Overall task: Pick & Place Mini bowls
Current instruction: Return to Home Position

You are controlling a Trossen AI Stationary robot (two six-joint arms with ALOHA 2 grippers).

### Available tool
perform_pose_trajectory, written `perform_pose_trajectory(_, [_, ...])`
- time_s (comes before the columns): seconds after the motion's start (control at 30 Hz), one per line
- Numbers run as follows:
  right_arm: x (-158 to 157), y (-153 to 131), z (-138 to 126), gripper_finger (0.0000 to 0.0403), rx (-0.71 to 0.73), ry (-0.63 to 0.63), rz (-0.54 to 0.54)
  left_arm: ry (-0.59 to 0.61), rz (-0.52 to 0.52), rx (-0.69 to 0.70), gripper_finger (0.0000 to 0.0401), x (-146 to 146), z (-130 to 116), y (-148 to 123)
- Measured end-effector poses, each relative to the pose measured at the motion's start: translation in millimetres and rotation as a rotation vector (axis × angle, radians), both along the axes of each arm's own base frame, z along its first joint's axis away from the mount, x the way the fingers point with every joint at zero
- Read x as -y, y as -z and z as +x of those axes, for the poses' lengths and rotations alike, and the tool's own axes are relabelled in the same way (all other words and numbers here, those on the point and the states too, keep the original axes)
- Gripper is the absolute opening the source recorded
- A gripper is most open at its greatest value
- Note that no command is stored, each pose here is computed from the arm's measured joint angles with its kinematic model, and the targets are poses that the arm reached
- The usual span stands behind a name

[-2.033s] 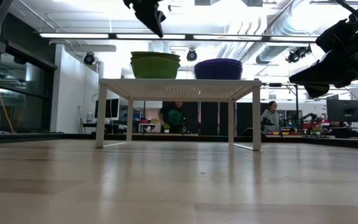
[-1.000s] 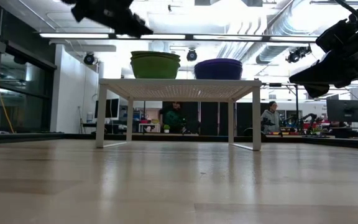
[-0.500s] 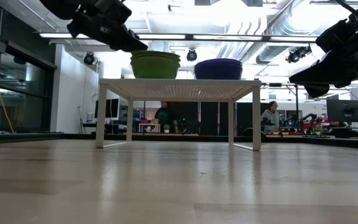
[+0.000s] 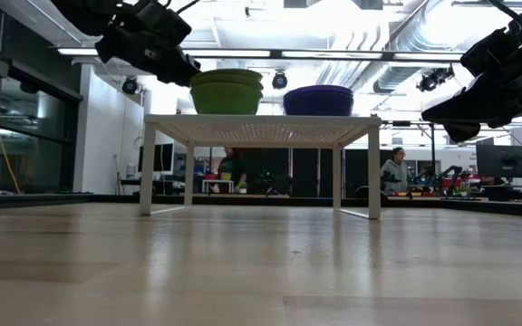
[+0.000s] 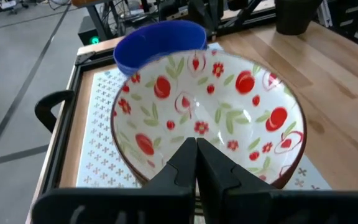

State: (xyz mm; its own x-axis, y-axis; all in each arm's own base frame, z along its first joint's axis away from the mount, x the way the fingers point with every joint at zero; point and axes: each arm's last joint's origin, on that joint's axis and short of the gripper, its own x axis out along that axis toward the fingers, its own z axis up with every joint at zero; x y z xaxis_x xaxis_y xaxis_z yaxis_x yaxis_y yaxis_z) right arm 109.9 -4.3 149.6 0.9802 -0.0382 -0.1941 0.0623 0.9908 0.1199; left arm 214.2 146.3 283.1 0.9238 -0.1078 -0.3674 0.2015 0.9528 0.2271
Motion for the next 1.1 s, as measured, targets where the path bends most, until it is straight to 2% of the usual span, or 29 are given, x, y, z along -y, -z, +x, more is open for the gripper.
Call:
perform_pose_trajectory(0.2, [0, 0, 0, 0.0000, 0.000, 0.000, 0.000, -0.001, -0.008, -0.004, 0.0000, 0, -1, 1])
perform_pose_trajectory(0.43, [0, 0, 0, 0.0000, 0.000, 0.000, 0.000, -0.040, 0.067, 0.087, 0.0000, 20, -27, -61])
perform_pose_trajectory(0.53, [0, 0, 0, 0.0000, 0.000, 0.000, 0.000, -0.028, 0.057, 0.123, 0.0000, 41, -44, -84])
perform_pose_trajectory(0.6, [0, 0, 0, 0.0000, -0.001, 0.000, 0.000, -0.032, 0.051, 0.104, 0.0000, 59, -55, -88])
perform_pose_trajectory(0.7, [0, 0, 0, 0.0000, 0.000, 0.000, 0.000, -0.089, 0.052, 0.037, 0.0000, 81, -73, -88])
perform_pose_trajectory(0.87, [0, 0, 0, 0.0000, -0.001, 0.000, 0.000, -0.076, 0.010, 0.072, 0.0000, 115, -97, -81])
perform_pose_trajectory(1.1, [0, 0, 0, 0.0000, 0.000, 0.000, 0.000, -0.090, -0.090, 0.113, 0.0000, 140, -98, -12])
